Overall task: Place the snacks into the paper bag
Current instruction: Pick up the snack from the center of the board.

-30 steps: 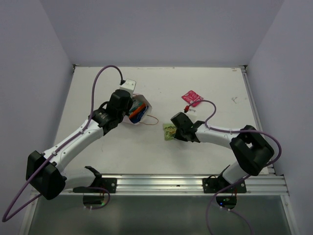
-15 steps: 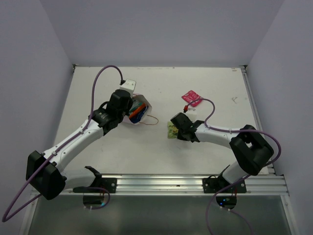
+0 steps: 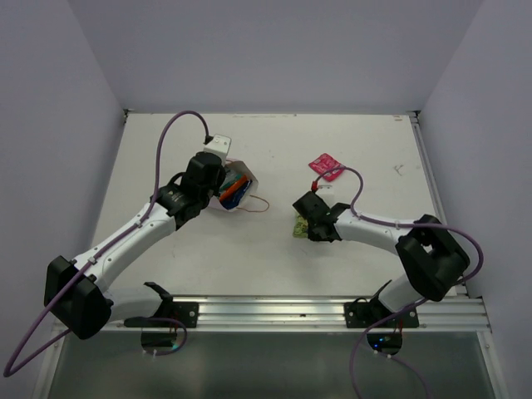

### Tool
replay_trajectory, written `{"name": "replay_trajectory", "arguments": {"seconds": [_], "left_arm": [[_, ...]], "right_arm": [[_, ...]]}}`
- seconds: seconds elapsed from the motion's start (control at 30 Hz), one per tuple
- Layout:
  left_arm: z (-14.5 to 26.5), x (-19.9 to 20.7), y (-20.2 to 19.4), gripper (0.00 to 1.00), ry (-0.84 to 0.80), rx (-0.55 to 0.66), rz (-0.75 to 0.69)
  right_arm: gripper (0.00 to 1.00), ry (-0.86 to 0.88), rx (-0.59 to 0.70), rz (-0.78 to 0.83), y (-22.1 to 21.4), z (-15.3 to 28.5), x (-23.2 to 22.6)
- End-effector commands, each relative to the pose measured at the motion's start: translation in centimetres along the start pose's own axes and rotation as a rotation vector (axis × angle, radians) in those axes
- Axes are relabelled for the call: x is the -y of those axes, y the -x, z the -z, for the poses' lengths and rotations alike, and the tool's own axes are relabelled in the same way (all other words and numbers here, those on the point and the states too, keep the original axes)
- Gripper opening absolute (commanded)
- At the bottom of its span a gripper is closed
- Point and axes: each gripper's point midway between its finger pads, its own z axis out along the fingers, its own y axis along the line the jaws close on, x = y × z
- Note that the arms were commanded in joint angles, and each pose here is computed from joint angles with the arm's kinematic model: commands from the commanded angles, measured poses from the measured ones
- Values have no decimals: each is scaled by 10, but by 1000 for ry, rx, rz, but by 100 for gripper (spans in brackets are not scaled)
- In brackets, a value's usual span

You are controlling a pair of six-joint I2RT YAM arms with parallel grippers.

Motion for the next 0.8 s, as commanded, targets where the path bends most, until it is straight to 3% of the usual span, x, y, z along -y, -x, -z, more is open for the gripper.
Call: {"name": "replay_trajectory", "arguments": {"seconds": [0.0,0.1,0.27,0.53,0.77], "left_arm": [[-2,-6,3,0,20,17,13],[-2,-6,1,0,21,15,12],[-2,-6,3,0,19,17,15],[-2,-7,2,0,24,15,13],[-1,-8,1,0,30,12,14]], "right_arm": [[18,59,2,7,6,15,-5],[34,77,21,-22,12,27,-5],[49,113,63,-79,22,42,-9],[56,100,98,-149,27,43,-39],[51,-32,153,-121,33,36,-57]]}}
